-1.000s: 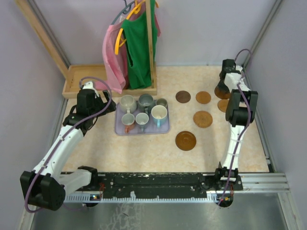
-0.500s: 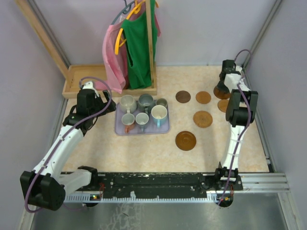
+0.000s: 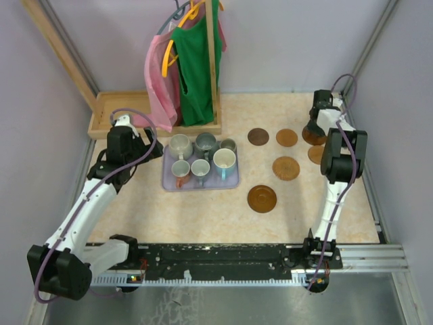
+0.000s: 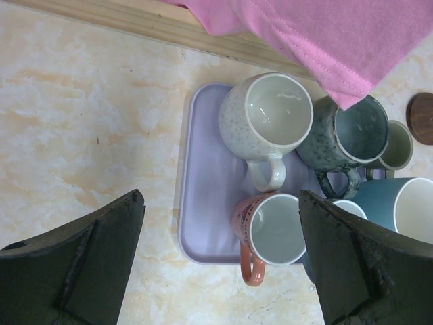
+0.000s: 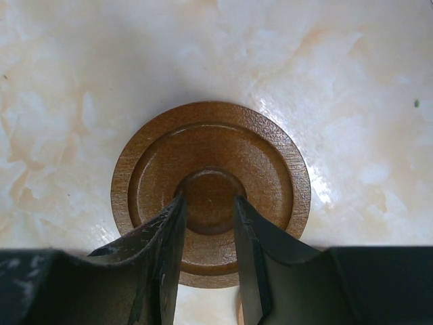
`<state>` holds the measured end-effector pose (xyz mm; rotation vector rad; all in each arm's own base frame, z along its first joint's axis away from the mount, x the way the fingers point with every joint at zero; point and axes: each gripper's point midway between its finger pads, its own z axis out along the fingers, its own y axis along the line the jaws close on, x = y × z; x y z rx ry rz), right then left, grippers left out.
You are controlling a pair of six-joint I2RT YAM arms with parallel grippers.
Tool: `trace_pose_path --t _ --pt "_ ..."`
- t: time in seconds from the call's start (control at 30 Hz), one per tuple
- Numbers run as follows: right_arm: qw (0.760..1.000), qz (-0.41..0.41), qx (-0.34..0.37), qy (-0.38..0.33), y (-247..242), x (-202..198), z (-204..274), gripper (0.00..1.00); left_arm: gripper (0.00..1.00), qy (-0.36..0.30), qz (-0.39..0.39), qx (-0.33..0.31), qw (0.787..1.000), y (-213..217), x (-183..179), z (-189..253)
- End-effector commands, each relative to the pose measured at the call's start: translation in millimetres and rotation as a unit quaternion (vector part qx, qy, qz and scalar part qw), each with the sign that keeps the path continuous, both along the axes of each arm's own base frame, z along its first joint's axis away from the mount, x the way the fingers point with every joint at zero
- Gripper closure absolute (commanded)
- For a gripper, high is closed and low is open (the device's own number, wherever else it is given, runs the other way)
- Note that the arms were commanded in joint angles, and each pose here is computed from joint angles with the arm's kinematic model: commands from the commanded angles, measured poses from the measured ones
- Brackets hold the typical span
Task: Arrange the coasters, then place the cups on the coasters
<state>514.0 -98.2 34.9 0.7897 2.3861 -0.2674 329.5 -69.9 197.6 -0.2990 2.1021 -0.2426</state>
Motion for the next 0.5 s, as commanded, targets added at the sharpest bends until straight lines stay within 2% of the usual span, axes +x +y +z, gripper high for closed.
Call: trace_pose_path --t 0.0,0.2,0.47 --pt "1.000 -0.010 -0.009 0.025 -5 -28 10 0.64 0.00 -0.022 -0.003 -0.010 1.000 -2 -2 11" --pt "0.999 -0.026 -0.020 0.025 -13 -41 15 0.63 0.00 -0.025 -0.006 -0.012 1.000 -2 -6 12" --pt "0.999 -0.028 -0.016 0.020 -18 -36 12 0.63 0.00 -0.030 -0.009 -0.012 0.999 -2 -7 18"
